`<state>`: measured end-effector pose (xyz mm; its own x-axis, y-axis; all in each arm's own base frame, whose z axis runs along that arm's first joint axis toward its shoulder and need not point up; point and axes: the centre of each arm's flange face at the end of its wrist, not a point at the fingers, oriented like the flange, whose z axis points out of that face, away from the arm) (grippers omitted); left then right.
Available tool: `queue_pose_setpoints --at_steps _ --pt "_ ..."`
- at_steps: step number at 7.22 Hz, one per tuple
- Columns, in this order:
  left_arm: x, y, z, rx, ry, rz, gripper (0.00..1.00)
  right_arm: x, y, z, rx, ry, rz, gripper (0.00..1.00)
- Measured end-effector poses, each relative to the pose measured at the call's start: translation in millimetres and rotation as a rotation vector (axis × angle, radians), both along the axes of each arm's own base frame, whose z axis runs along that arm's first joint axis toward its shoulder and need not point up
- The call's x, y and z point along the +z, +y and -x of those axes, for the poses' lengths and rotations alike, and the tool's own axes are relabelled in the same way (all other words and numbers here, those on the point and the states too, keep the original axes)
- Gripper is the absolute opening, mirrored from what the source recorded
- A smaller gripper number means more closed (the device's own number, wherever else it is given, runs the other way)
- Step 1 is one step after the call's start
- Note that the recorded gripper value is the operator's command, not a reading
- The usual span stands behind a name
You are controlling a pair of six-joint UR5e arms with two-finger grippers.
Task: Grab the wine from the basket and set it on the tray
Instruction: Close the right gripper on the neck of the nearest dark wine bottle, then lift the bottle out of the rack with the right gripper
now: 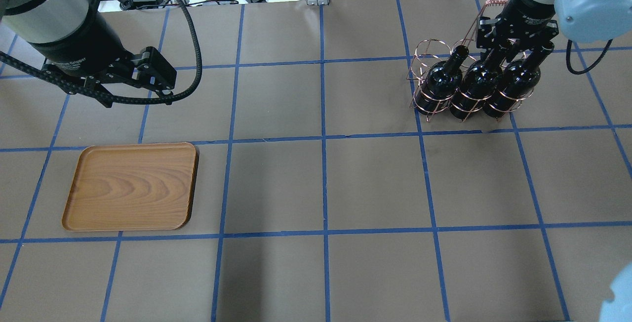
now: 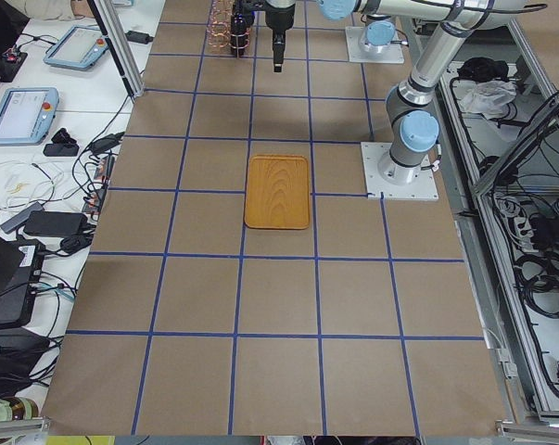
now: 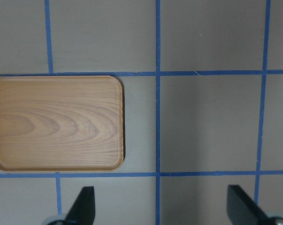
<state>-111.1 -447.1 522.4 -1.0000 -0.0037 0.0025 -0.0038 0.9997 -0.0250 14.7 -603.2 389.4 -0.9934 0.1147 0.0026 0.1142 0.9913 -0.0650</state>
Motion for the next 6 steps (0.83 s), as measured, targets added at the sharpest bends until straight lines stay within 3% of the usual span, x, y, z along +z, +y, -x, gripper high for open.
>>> queue_pose_setpoints --at_steps 1,4,6 --pt "0.0 0.1 0.0 0.0 0.0 0.0 1.0 0.1 -0.1 0.3 0.013 0.0 0.0 0.0" --pt "-0.4 0.6 -0.3 0.001 -0.003 -0.003 1.0 4.8 0.6 0.5 0.02 0.007 0.006 0.0" --pt "-0.8 -0.1 -0.3 -0.004 -0.002 -0.002 1.0 29.9 8.6 0.5 0.013 0.025 0.038 0.0"
